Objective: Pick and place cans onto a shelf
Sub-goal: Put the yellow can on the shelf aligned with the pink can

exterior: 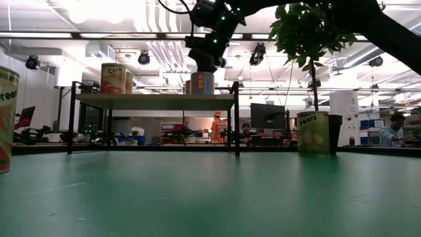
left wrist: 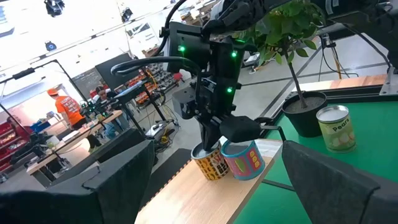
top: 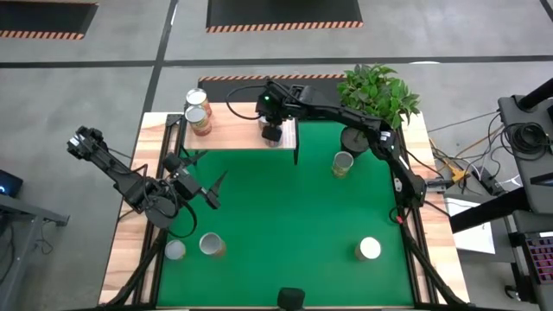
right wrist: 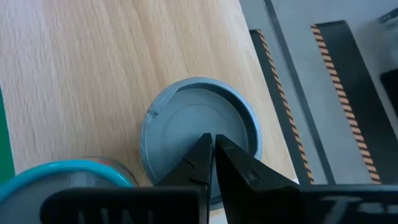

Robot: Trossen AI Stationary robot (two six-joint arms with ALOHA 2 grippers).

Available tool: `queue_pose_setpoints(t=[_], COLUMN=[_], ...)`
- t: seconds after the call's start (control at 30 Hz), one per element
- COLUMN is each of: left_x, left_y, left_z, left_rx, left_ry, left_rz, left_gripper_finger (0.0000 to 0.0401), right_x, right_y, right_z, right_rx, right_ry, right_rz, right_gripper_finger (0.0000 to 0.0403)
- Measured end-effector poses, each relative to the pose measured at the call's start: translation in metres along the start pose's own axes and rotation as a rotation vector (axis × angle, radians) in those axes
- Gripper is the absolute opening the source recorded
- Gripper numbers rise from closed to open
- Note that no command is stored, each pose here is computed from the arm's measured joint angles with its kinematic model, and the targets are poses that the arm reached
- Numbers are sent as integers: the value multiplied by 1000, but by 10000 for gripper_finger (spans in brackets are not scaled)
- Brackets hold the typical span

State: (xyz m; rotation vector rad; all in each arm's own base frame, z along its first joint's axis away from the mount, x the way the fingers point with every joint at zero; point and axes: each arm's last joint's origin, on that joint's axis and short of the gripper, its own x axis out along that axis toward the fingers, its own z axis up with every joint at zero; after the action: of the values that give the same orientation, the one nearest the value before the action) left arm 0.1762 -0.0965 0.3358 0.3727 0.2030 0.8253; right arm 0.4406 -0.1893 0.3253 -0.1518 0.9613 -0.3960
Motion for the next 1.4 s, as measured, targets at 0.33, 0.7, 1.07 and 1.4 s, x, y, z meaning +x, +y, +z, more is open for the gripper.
queue_pose_setpoints(t=[0.33, 0.7, 1.07, 1.4], left_x=[0, 0, 0, 0], left_y=[0, 0, 0, 0], left_z=[0, 0, 0, 0], left_rx=[0, 0, -3, -1], left_ry=[0, 0, 0, 0], left_rz=[0, 0, 0, 0], left_gripper_finger=[336, 336, 336, 336], right_x=[-5, -13, -16, -59], right_y=[-1, -2, -2, 9], right_z=[-3, -4, -3, 7], right_rx=[10, 18, 27, 15], right_ry=[42, 50, 33, -50], right_rz=[-35, -30, -33, -44], right_gripper_finger=[12, 12, 12, 12])
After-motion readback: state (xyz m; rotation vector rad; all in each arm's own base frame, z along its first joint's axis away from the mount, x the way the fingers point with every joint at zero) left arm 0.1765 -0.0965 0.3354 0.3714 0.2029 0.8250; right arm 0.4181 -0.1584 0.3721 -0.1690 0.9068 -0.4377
